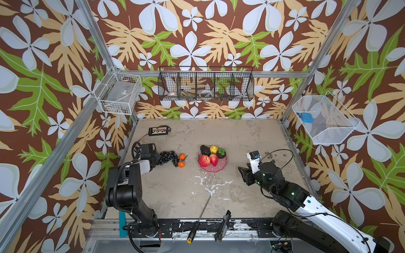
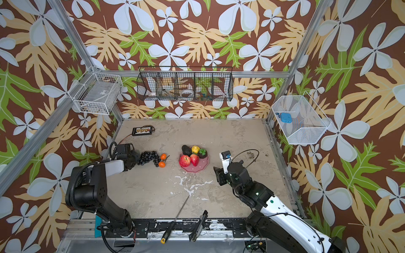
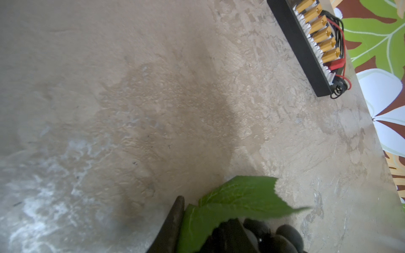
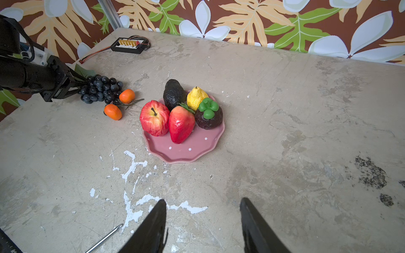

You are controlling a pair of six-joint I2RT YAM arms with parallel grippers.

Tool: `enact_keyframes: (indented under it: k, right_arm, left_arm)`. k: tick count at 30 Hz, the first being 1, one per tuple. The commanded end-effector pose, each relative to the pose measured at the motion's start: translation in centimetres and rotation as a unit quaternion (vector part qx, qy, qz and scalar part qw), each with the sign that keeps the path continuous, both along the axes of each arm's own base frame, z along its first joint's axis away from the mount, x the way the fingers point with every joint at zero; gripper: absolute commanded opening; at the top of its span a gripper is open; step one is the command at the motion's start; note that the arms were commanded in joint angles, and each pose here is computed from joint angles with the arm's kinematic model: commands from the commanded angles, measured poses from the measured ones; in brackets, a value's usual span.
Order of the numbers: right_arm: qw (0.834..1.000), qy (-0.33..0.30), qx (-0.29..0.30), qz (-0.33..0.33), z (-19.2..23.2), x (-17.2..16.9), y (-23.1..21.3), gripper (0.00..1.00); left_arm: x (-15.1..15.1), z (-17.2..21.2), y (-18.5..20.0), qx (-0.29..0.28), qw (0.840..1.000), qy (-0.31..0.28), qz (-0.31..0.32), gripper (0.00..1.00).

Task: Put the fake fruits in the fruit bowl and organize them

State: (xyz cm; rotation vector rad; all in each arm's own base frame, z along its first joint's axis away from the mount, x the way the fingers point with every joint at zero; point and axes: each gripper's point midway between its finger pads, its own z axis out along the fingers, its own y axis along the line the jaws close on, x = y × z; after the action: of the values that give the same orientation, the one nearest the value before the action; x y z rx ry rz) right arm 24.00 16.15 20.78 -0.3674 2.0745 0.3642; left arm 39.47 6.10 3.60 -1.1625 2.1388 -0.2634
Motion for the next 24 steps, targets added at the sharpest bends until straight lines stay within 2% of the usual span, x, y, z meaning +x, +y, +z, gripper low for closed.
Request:
enact_keyframes:
  k: [1,7,15,24]
  right_arm:
    - [1.0,-0.007,0.004,-0.004,0.4,0.2,0.0,0.54]
    - [1.0,-0.005,0.002,-0.004,0.3,0.2,0.0,0.54]
    - [1.0,-0.004,0.0,-0.005,0.2,0.3,0.0,0.54]
    - [1.0,-0.005,-0.001,-0.006,0.2,0.3,0.0,0.54]
  left_arm:
    - [0.4,1.0,-0.5,0.005,1.0,-0.021,-0.008,0.28]
    - [0.3,2.2,-1.2,0.009,0.999,-0.046,-0.014,0.21]
    - [-0.4,4.9,-1.0,0.032,0.996,-0.089,-0.005,0.19]
    - [-0.2,5.8,-1.4,0.032,0.994,-0.103,-0.017,0.15]
